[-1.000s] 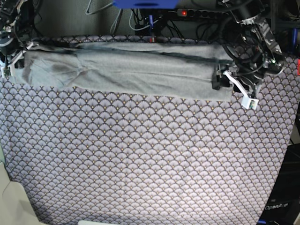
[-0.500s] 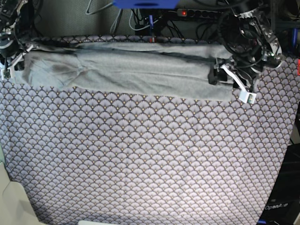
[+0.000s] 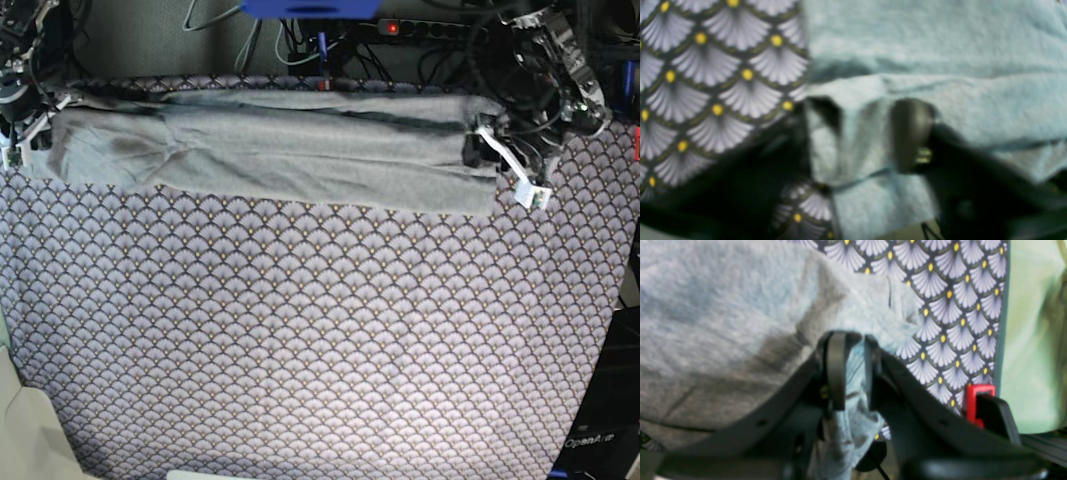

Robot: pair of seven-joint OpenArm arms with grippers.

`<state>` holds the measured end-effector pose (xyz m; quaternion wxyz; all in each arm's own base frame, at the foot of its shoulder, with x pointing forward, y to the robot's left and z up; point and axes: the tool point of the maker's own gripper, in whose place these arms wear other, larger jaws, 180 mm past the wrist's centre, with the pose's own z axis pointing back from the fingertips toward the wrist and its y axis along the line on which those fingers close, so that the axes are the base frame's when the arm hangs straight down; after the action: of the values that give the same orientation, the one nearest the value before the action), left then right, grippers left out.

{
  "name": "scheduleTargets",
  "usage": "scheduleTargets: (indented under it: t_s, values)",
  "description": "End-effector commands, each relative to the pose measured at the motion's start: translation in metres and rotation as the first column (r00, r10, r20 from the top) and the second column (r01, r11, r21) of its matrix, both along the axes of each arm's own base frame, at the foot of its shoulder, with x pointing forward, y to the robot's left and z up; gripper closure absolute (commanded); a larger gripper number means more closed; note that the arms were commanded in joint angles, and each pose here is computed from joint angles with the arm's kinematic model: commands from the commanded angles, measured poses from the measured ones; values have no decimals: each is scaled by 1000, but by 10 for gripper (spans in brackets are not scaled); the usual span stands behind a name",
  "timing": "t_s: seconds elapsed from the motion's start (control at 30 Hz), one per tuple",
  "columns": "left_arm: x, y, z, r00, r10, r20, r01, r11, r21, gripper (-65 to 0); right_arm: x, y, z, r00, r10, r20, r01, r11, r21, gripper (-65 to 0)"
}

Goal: Fold the T-shirt properly
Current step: 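Lower the left gripper to the strip's other end and grasp it, then fold the strip end with the left gripper toward the right gripper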

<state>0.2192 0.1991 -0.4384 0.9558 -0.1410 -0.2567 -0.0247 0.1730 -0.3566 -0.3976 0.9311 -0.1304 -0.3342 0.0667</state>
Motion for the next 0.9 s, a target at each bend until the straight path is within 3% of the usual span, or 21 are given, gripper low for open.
scheduleTargets:
  t_s: [0.0, 0.13, 0.2, 0.43, 0.67, 0.87]
  values:
    - [-25, -8, -20, 990, -40, -138, 41, 999, 6, -223, 7, -5, 12, 999, 8, 39, -7, 1000, -21, -118]
    - [-21, -11, -26, 988, -38, -149, 36, 999, -16, -46, 7, -5, 12, 999, 8, 39, -7, 1000, -21, -118]
    - [-21, -12, -28, 987, -39, -156, 36, 999, -23, 0, 7, -6, 12, 999, 8, 38, -7, 1000, -22, -118]
    - [-8, -29, -13, 993, -66, -98, 63, 998, -29, 0, 7, -6, 12, 999, 8, 38, -7, 1000, -22, -118]
    - [15, -74, 35, 985, -162, 66, 162, 987, -1, 0, 7, -5, 11, 999, 7, 39, -7, 1000, -19, -118]
    - [23, -93, 69, 967, -223, 123, 218, 975, 51, 0, 10, 2, 8, 999, 34, 32, -33, 999, -12, -118]
